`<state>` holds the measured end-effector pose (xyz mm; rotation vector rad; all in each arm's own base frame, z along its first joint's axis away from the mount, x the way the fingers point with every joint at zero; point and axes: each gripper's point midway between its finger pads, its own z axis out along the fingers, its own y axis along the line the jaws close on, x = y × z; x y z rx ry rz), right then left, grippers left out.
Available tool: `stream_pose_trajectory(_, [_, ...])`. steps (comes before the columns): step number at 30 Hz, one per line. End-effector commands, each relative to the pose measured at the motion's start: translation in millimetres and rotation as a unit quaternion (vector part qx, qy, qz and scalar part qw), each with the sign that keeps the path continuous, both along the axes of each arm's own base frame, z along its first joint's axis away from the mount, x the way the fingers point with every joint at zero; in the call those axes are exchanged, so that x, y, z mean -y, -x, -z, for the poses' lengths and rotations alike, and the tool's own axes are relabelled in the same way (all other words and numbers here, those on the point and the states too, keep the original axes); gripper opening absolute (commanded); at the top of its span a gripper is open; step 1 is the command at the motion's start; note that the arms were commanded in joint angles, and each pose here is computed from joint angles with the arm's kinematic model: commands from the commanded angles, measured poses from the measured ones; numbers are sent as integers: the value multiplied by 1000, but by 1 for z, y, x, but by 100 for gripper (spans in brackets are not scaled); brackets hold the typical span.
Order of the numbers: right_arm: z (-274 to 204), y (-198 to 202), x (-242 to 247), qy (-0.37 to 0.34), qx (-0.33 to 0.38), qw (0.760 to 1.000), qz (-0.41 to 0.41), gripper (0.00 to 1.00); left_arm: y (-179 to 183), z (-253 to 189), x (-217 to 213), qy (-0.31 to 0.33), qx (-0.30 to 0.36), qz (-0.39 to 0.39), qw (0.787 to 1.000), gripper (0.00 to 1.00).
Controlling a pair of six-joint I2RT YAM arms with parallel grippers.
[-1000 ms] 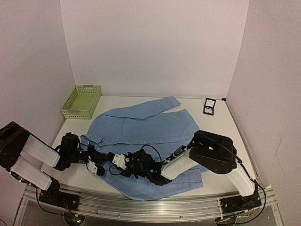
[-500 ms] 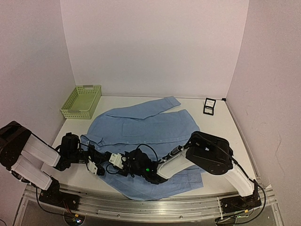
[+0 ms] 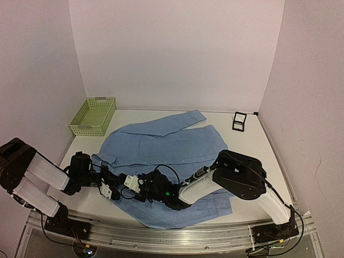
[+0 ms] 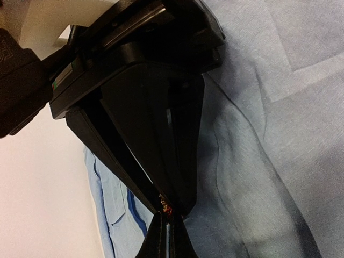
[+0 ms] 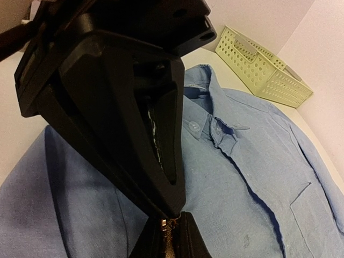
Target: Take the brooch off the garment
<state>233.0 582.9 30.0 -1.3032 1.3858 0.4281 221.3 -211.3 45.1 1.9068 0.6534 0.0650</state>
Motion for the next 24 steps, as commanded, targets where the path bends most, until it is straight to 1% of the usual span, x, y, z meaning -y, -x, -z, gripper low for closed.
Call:
stream_pose_trajectory(1, [12,0,7,19,-21,1000,7,6,-8,-14,6,20,18,0,1000,0])
stream_pose_trajectory(3, [13,0,6,17,-25,1000,6,1,-9,-13,5,19,17,-2,1000,0])
stream_pose_trajectory(7, [15,3,9,19,-34,999,4,0,-12,-12,4,17,18,-11,1000,0])
stream_pose_trajectory(9, [14,4,12,20,-36,999,2,3,-12,-11,3,15,17,-13,1000,0])
stream_pose_trajectory(12, [8,7,15,19,-37,999,-2,11,-11,-8,3,12,15,-13,1000,0])
stream_pose_trajectory(15, [1,10,15,12,-42,999,-11,16,-11,-4,1,7,14,-15,1000,0])
stream_pose_trajectory(24, [0,22,19,9,-63,997,-40,20,-12,-2,0,1,22,-17,1000,0])
